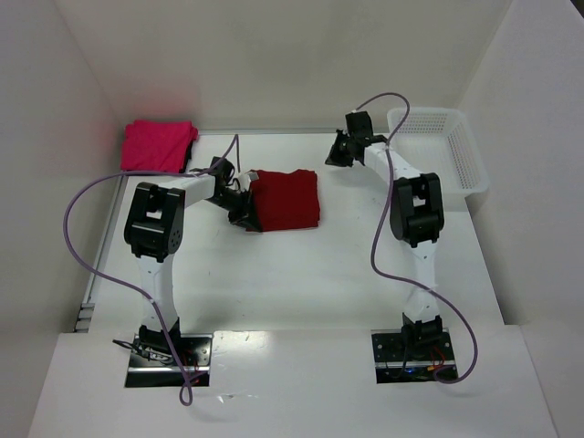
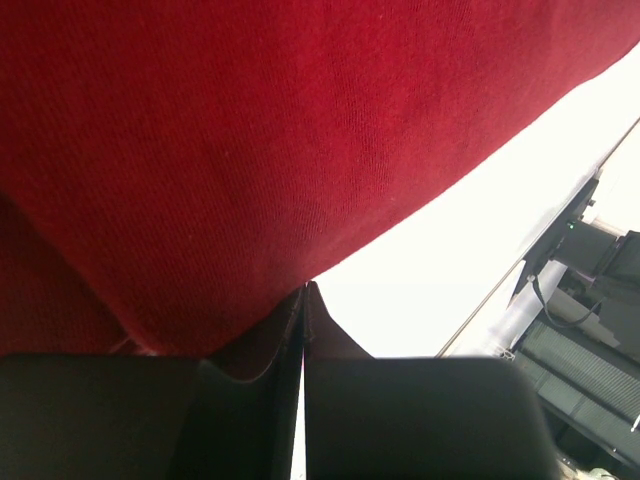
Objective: Fold and stack the t-shirts
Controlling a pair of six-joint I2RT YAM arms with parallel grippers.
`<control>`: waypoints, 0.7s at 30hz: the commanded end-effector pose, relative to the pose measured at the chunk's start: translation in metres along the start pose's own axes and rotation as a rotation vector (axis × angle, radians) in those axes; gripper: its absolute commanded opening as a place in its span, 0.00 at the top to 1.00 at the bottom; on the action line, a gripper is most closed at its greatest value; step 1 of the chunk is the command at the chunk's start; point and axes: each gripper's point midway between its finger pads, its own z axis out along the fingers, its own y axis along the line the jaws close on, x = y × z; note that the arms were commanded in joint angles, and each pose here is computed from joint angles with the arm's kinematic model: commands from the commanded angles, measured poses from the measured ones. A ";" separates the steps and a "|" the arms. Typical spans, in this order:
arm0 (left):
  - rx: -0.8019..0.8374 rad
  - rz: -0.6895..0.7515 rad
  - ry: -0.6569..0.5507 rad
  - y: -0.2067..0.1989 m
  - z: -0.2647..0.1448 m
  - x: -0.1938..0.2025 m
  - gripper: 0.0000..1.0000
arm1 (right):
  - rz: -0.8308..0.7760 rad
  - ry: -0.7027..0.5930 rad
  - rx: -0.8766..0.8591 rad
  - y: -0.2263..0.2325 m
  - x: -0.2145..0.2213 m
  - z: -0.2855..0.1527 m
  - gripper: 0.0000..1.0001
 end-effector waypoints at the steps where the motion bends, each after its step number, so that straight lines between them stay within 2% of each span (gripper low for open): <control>1: 0.012 0.064 -0.042 -0.013 -0.015 -0.010 0.95 | -0.013 -0.123 -0.172 0.062 -0.055 -0.050 1.00; 5: 0.049 0.127 -0.109 -0.043 -0.047 -0.028 0.95 | -0.089 -0.066 -0.361 0.115 -0.046 -0.064 1.00; 8: 0.048 0.168 -0.221 -0.059 -0.087 -0.055 0.95 | -0.178 -0.022 -0.384 0.130 -0.024 -0.060 1.00; 12: 0.053 0.151 -0.359 -0.053 -0.130 -0.088 0.85 | -0.231 0.029 -0.393 0.136 0.005 -0.053 1.00; 17: 0.030 0.113 -0.401 -0.028 -0.130 -0.118 0.81 | -0.252 0.078 -0.294 0.110 0.034 -0.025 1.00; 21: -0.063 0.109 -0.417 -0.010 -0.117 -0.132 0.78 | -0.268 0.082 -0.185 0.086 0.047 -0.013 1.00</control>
